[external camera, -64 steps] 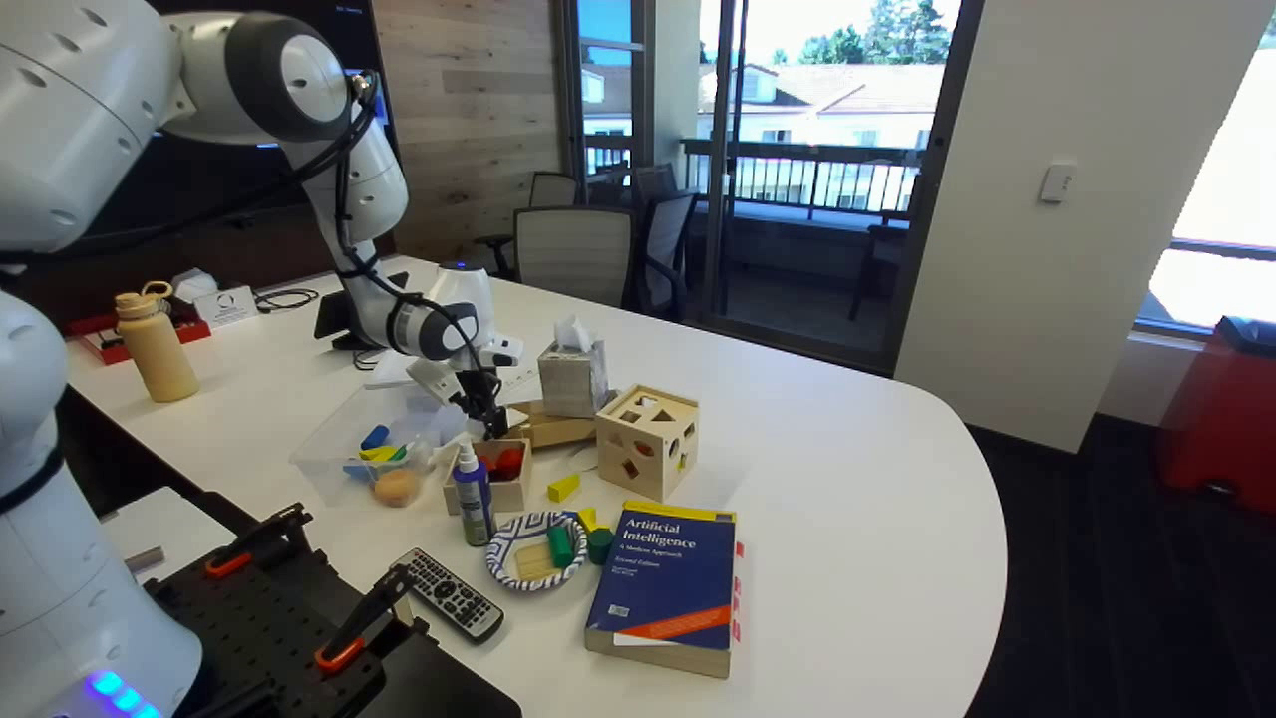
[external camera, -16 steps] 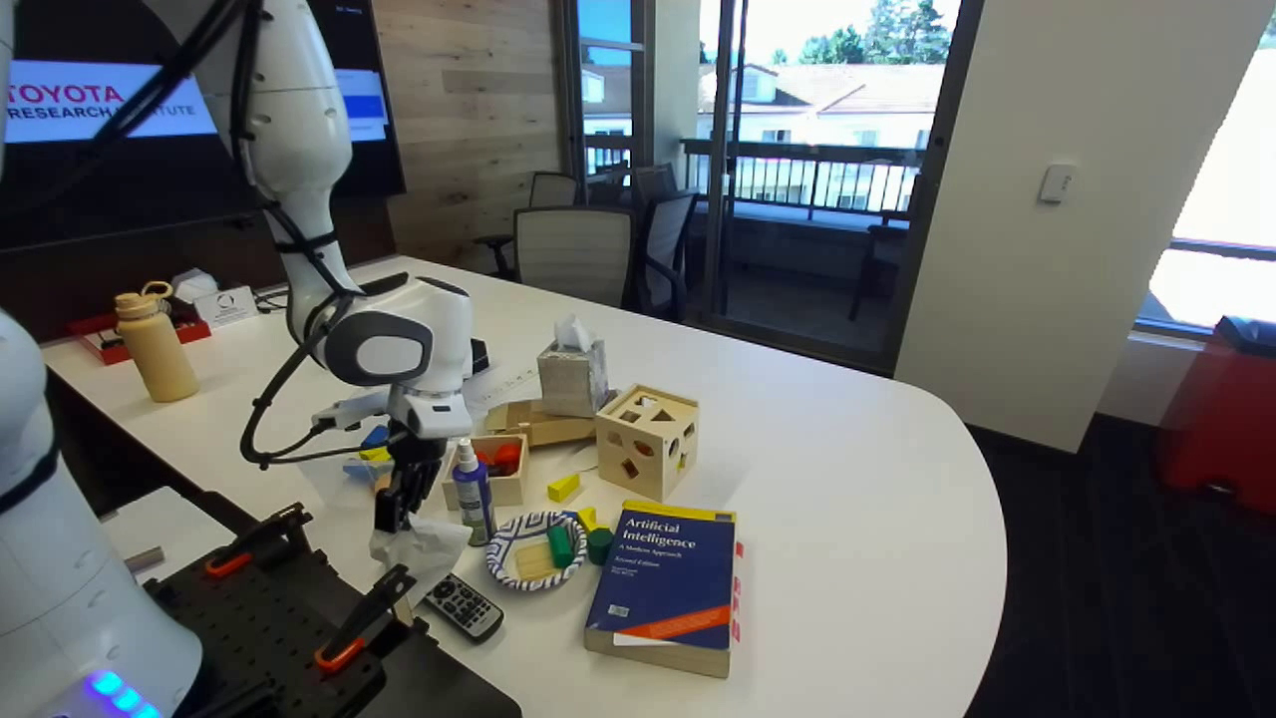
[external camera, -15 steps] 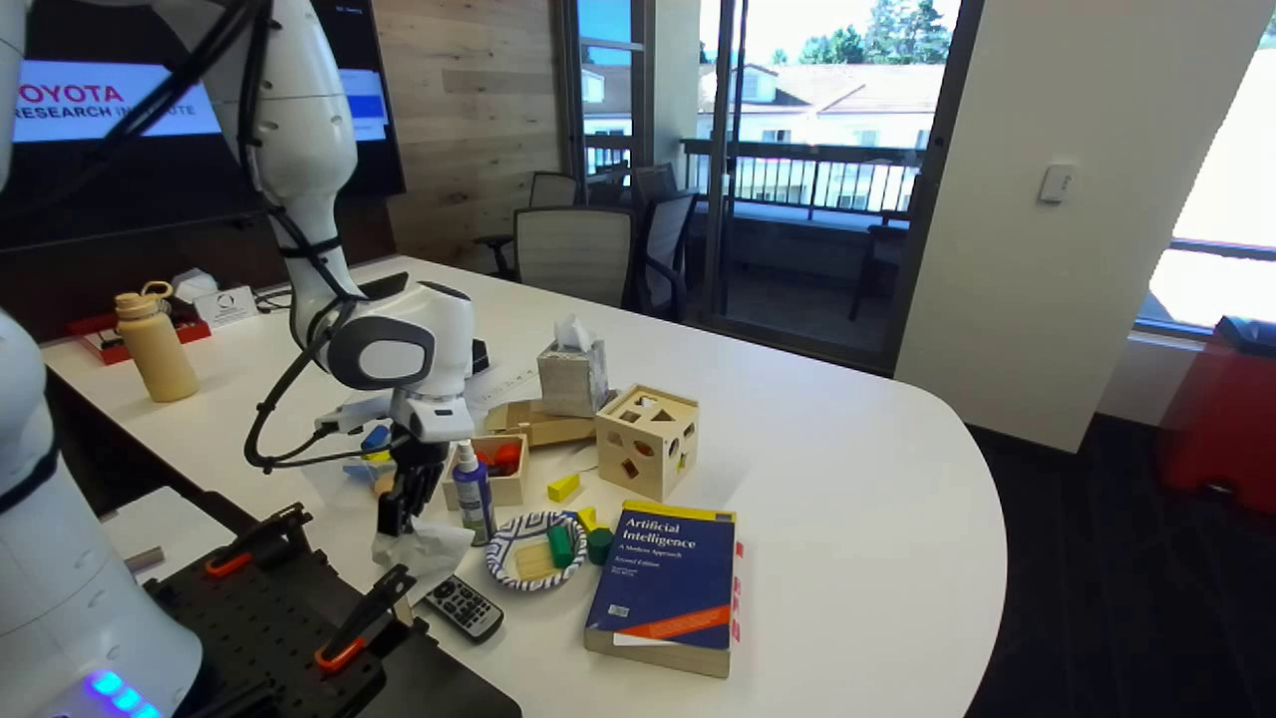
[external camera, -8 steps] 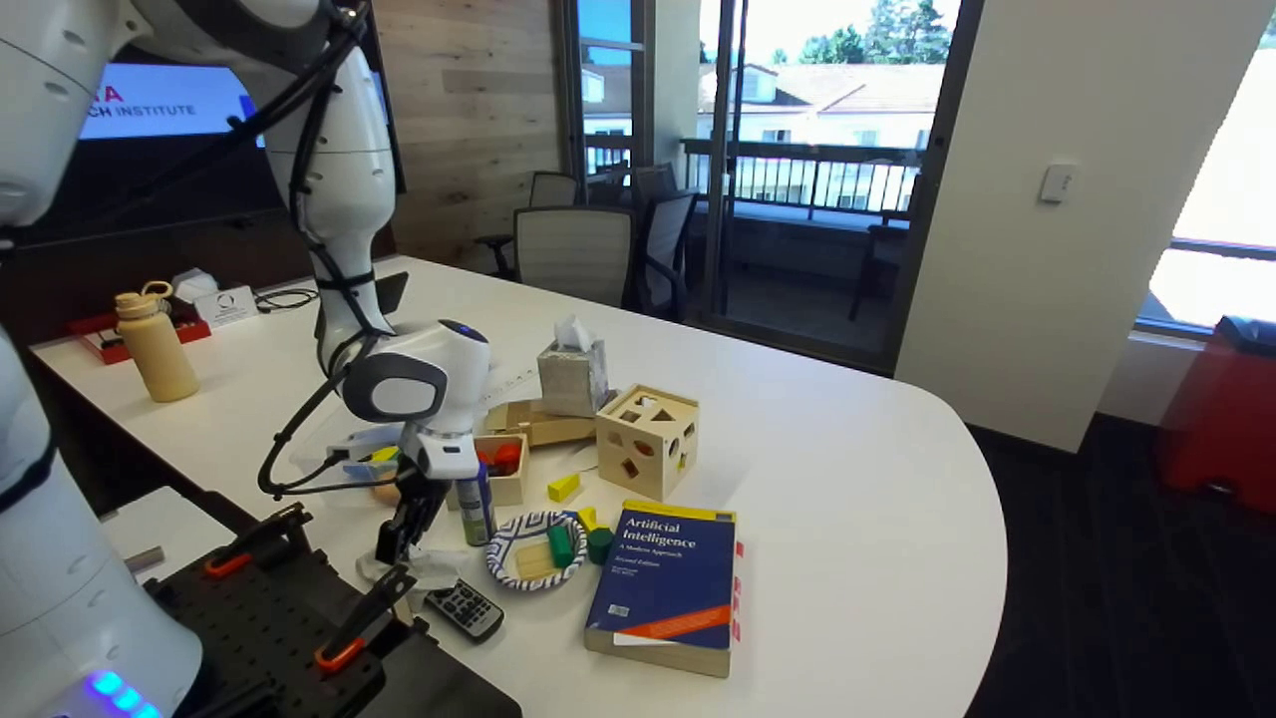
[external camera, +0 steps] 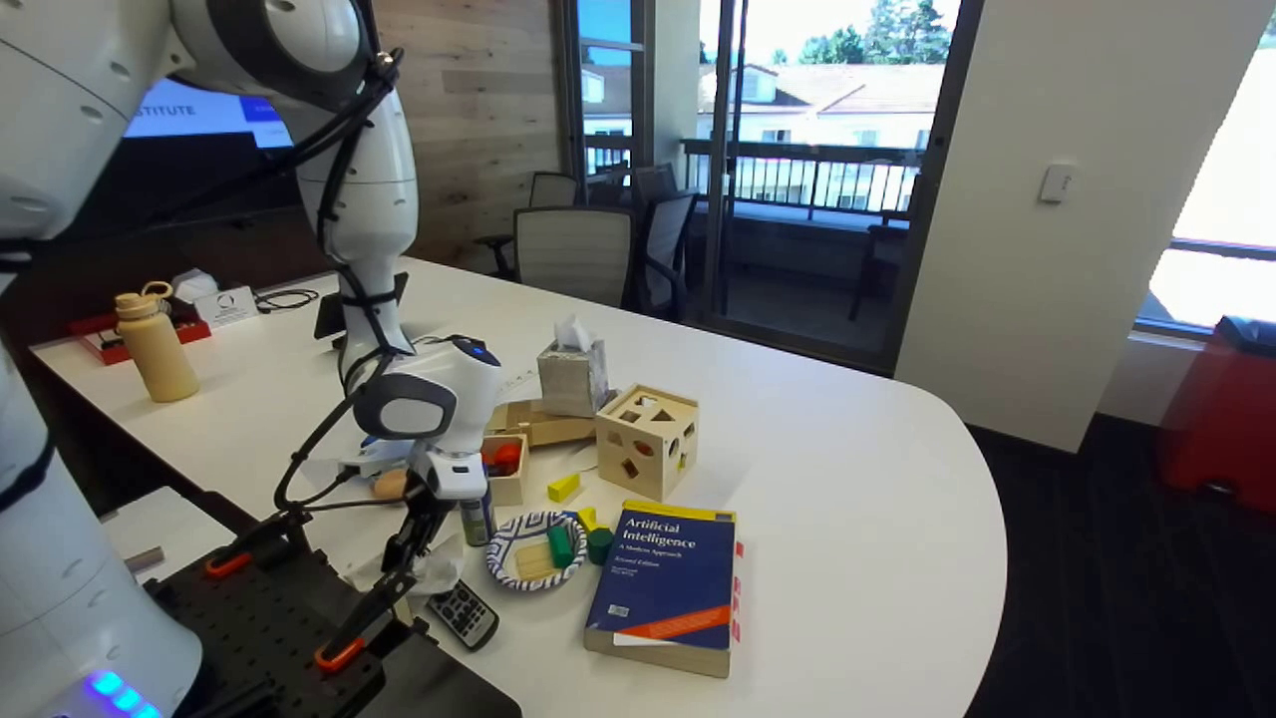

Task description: Use the white napkin to wipe the grey remote.

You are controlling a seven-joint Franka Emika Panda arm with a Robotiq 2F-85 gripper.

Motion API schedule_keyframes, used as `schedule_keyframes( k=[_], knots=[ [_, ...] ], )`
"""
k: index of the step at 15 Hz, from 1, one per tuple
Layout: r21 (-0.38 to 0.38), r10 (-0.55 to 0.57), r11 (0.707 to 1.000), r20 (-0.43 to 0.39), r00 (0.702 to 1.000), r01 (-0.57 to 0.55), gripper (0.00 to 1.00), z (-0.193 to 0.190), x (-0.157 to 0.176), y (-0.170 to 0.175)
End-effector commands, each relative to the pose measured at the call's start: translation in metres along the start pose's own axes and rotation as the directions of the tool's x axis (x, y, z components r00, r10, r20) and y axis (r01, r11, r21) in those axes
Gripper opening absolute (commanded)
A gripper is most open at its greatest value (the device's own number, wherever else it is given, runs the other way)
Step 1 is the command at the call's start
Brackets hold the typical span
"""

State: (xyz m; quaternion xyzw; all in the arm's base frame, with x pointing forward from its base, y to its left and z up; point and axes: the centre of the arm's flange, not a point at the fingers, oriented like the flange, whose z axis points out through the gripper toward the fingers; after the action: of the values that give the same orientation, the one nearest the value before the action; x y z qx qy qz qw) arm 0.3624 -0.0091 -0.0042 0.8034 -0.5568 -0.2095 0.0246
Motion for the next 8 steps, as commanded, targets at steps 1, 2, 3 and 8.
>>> schedule_keyframes(
  k=[1, 2, 3, 8],
  knots=[
    [0.022, 0.031, 0.999, -0.034, 0.999, -0.030, 0.01, -0.006, 0.009, 0.011],
    [0.024, 0.041, 0.999, -0.041, 0.998, -0.040, 0.01, -0.008, 0.011, 0.015],
    [0.029, 0.048, 0.998, -0.046, 0.998, -0.047, 0.01, -0.009, 0.015, 0.017],
    [0.090, 0.058, 0.995, -0.066, 0.996, -0.052, 0.01, -0.021, 0.020, 0.026]
  ],
)
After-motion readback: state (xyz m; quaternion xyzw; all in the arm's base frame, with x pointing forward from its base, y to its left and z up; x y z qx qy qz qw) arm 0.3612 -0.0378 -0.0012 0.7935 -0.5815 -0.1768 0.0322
